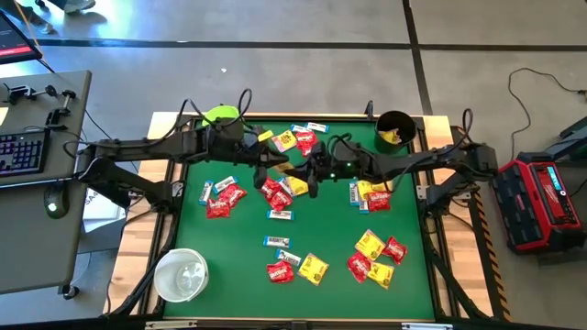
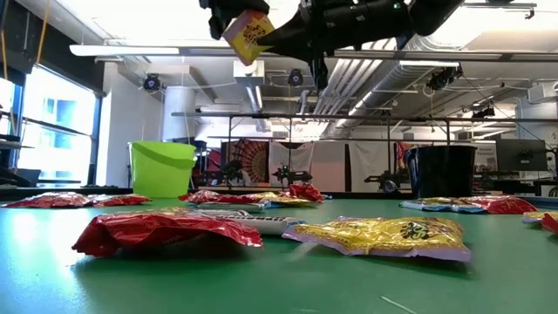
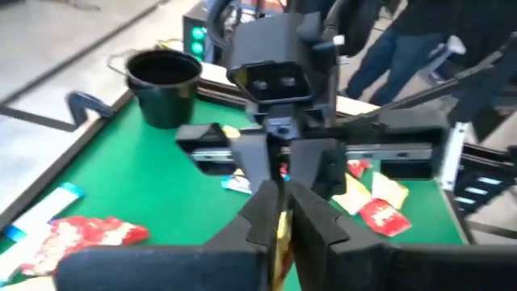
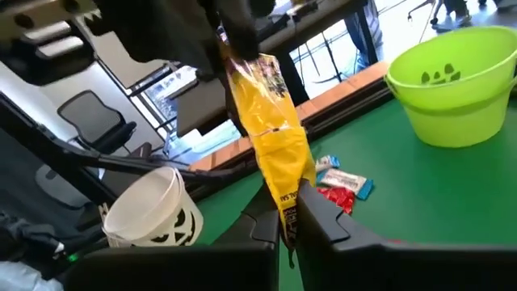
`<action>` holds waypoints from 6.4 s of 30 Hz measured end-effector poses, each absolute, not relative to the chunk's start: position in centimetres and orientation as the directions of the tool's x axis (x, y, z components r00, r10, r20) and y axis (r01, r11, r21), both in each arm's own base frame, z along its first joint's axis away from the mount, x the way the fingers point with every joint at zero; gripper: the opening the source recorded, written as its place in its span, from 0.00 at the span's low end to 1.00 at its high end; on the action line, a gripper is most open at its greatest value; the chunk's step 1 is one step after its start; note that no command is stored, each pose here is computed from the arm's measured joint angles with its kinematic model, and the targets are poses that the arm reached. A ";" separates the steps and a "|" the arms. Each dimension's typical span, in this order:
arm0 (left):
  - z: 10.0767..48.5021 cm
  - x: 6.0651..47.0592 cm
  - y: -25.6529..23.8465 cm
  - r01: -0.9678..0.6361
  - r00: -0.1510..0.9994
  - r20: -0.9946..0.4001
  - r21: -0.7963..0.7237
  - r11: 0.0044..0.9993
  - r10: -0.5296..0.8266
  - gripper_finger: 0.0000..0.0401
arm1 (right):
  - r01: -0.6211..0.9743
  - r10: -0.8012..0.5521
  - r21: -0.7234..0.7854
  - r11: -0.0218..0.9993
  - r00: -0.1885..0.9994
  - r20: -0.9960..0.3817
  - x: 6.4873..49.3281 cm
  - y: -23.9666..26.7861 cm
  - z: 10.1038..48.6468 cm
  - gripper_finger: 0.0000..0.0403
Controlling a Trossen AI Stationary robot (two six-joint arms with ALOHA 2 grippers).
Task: Sort candy by brand, put in halloween buckets
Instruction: Put the yellow candy into the black bucket
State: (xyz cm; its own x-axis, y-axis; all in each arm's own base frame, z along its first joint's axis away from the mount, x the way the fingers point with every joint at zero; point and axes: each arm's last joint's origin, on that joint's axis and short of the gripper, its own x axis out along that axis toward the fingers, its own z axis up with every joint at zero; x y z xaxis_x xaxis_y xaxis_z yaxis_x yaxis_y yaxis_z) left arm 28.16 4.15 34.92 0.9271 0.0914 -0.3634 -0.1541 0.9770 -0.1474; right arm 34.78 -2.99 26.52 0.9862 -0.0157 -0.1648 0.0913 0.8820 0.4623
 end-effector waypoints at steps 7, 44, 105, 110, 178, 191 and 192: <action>36.3 26.7 4.2 -0.201 0.936 -0.314 -0.110 0.973 0.158 0.23 | 0.179 -0.102 0.439 0.880 0.976 -0.193 33.2 -3.2 28.1 0.01; 34.4 25.6 4.2 -0.309 0.903 -0.345 -0.112 0.944 0.255 0.37 | 0.991 -0.633 -0.004 -0.137 -0.090 -0.769 14.1 -15.3 27.3 0.01; 34.5 25.6 4.0 -0.315 0.903 -0.345 -0.128 0.940 0.255 0.37 | 0.910 -0.575 0.379 0.167 0.402 -0.712 12.7 -11.4 31.5 0.38; 34.4 25.6 3.9 -0.304 0.909 -0.350 -0.180 0.936 0.228 0.37 | 0.852 -0.401 0.386 0.352 0.511 -0.760 13.1 -6.9 31.6 0.38; 29.3 25.1 2.6 -0.284 0.851 -0.505 -0.213 0.935 0.144 0.34 | 0.386 0.281 0.264 0.884 0.014 -0.960 24.7 5.7 18.3 0.60; 29.3 25.2 2.6 -0.292 0.853 -0.501 -0.229 0.929 0.145 0.34 | 0.443 0.291 0.408 0.798 0.310 -0.905 18.8 5.0 16.9 0.54; 29.3 25.2 2.6 -0.292 0.853 -0.501 -0.229 0.929 0.145 0.34 | 0.445 0.290 0.406 0.798 0.307 -0.906 18.4 5.0 16.7 0.53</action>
State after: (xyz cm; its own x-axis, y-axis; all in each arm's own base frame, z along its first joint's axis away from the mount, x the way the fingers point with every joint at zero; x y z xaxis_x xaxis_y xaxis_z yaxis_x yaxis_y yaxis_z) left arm 25.17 2.58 29.30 0.8535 0.1449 -0.5006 -0.2919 0.9287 -0.2288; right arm 18.42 4.96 16.65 0.3065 0.2904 -0.9065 0.4446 0.7984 0.4061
